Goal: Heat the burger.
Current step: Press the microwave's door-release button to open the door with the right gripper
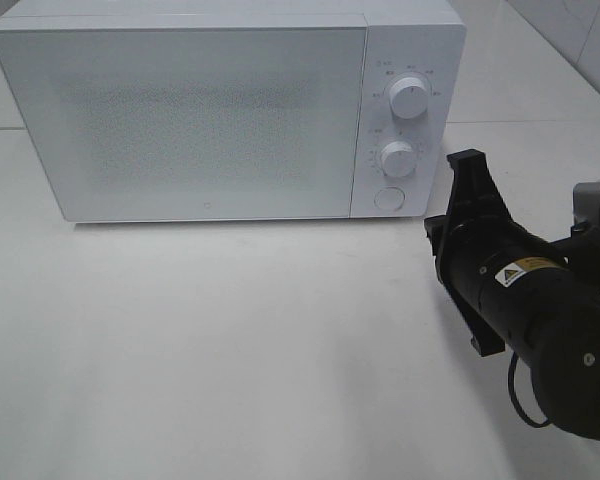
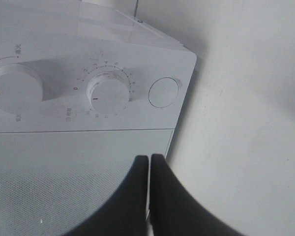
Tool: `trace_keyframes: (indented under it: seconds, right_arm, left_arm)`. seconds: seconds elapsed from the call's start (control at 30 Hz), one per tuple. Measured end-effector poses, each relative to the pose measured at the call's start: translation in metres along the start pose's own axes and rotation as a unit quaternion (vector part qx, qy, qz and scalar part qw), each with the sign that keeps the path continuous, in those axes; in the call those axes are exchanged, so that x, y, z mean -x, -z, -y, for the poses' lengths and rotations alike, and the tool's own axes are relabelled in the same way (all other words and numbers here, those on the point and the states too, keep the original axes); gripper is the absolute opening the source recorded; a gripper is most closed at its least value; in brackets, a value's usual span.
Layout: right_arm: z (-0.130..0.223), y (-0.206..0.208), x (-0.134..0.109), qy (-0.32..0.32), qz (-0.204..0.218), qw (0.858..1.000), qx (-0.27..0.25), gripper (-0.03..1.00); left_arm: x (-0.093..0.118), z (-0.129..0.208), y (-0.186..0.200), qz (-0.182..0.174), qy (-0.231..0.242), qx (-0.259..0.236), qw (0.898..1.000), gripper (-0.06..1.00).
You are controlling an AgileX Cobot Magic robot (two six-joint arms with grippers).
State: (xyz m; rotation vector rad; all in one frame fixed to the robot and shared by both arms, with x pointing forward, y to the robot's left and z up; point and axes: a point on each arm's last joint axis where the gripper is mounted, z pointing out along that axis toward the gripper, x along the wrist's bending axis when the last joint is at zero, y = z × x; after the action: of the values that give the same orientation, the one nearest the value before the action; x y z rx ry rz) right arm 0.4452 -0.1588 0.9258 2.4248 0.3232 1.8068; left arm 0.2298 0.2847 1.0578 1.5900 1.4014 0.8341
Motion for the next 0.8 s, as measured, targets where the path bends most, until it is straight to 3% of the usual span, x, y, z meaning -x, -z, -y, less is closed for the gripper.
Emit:
trace_keyframes:
  seconds: [0.4, 0.8]
  right_arm:
    - [0.004, -0.022, 0.019, -0.054, 0.032, 0.998, 0.018, 0.02]
    - [0.009, -0.066, 0.016, -0.081, 0.029, 0.996, 0.018, 0.02]
  left_arm:
    - [0.0, 0.0, 0.0, 0.0, 0.0, 0.0, 1.0, 0.99]
    - [0.0, 0.0, 0.0, 0.0, 0.0, 0.0, 1.0, 0.99]
